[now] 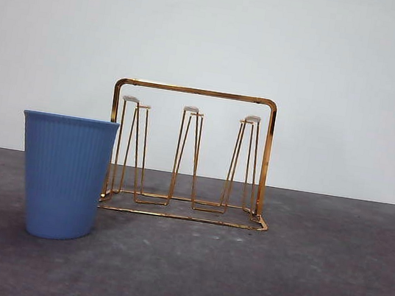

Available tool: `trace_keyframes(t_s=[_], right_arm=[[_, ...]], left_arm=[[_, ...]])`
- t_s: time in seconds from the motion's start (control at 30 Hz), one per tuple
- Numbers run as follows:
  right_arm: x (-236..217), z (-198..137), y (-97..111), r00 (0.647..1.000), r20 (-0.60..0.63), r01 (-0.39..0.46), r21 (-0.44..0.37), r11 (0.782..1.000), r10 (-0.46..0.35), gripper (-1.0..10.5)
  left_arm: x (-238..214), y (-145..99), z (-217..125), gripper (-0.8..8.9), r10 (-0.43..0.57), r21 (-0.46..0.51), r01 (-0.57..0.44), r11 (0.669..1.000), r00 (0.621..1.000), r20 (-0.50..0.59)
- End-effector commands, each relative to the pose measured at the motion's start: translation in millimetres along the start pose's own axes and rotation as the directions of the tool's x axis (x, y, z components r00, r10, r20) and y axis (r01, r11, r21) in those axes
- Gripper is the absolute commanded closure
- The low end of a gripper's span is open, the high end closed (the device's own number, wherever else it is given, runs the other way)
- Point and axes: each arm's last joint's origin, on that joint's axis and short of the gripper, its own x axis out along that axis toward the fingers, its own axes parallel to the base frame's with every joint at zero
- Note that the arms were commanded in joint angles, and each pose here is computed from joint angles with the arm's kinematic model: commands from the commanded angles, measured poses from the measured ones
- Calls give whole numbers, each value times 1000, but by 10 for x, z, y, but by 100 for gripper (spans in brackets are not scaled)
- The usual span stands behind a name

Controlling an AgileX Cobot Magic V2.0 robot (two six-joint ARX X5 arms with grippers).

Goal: Pick up cup 1,put cup 1 in the cup rack,pick up cup 2,put cup 2 in the cup rack

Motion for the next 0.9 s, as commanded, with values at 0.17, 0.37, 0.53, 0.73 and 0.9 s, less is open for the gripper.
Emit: trace_keyframes(t_s=[0.17,0.37,0.53,0.73,0.9], right_arm=[[217,-122,52,998,-53,-34,18,999,35,963],[325,-149,78,998,-44,-45,19,999,45,963],[359,-153,90,998,-35,-51,28,998,52,962],[432,-199,82,998,-55,-41,34,999,43,962],[500,-247,77,996,-76,-39,40,998,42,961]], left_arm=[[23,-16,8,122,-38,-7,39,999,998,52],[20,-49,26,124,-72,4,72,997,995,70],[19,-49,31,171,-66,4,66,998,994,88],[17,-67,40,258,-82,10,82,997,991,102],[17,-73,41,304,-88,11,87,996,991,103]])
